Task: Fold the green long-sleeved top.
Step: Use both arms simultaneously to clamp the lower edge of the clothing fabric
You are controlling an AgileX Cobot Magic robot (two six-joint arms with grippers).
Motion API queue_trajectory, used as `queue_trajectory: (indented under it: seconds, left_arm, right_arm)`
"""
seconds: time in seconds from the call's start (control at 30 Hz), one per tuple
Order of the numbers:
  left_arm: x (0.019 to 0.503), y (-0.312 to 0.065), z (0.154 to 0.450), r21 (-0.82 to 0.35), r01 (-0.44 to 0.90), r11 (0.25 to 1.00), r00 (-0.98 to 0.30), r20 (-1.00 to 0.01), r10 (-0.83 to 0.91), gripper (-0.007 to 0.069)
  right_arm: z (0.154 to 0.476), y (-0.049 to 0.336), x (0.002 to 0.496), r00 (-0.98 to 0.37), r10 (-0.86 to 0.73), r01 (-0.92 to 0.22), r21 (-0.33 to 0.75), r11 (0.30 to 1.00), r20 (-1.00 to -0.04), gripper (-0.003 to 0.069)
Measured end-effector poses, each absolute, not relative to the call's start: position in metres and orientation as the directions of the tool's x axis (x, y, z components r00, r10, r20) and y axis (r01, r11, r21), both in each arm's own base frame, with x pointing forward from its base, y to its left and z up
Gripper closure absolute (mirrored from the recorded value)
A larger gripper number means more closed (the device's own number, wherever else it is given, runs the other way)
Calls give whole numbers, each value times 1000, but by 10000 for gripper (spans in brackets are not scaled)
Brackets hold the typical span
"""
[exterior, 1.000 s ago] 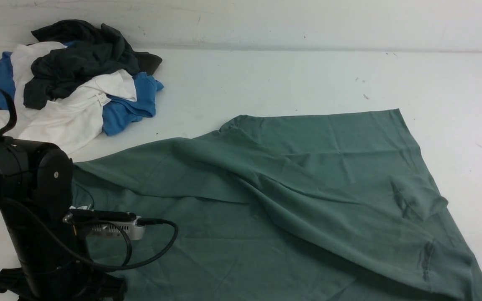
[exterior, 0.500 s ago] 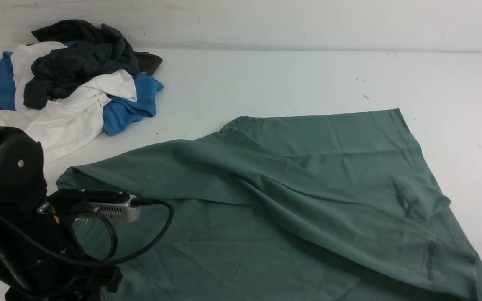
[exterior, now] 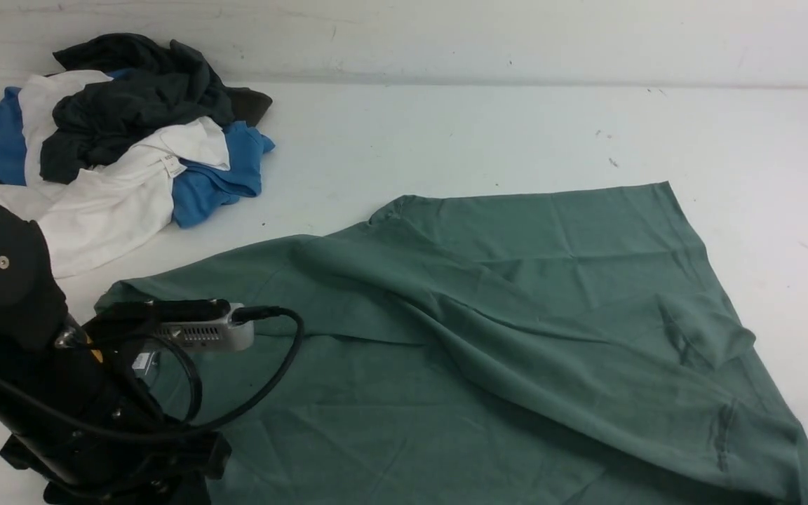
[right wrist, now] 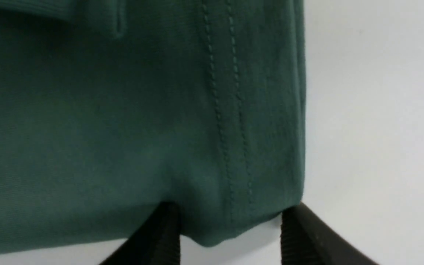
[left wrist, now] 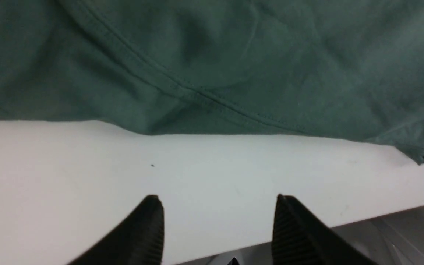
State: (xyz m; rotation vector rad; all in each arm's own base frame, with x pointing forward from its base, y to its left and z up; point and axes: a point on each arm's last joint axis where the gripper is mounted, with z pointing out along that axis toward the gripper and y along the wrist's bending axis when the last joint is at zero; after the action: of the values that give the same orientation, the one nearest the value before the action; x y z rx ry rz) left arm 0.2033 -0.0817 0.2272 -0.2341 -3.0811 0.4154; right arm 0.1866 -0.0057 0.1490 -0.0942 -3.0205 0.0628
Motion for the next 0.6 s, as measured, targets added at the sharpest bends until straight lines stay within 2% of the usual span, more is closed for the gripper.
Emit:
queue_trajectory:
  seconds: [0.07,0.1,0.13,0.17,0.2,0.37,0.6]
  left_arm:
    - [199,-94,228,-286,190,939,-980,4,200,248]
    - [195,-103,228,-296,225,928,-972,0,235,248]
    - [194,-105,228,-297,231,927,-970,0,242,248]
    - [188,-118,228,-304,287,909,-955,-18,296,248]
    - [185,-125,228,-304,318,898,-946,-33,323,248]
    - [168,-164,221,-308,463,831,-883,-76,464,248]
    - [146,-202,194,-290,584,759,-797,-28,603,248]
  right_arm:
    - [149,-5,187,-991,55,51,-34,998,119,442]
    - [149,-5,187,-992,49,46,-30,998,119,525]
    - [149,-4,187,-992,49,46,-29,999,119,537]
    - [149,-4,187,-992,45,42,-27,999,118,602]
    - [149,-4,187,-992,45,42,-27,999,118,623]
    - [149,-4,186,-992,44,41,-27,999,119,631]
    - [149,-4,186,-992,50,48,-20,999,120,631]
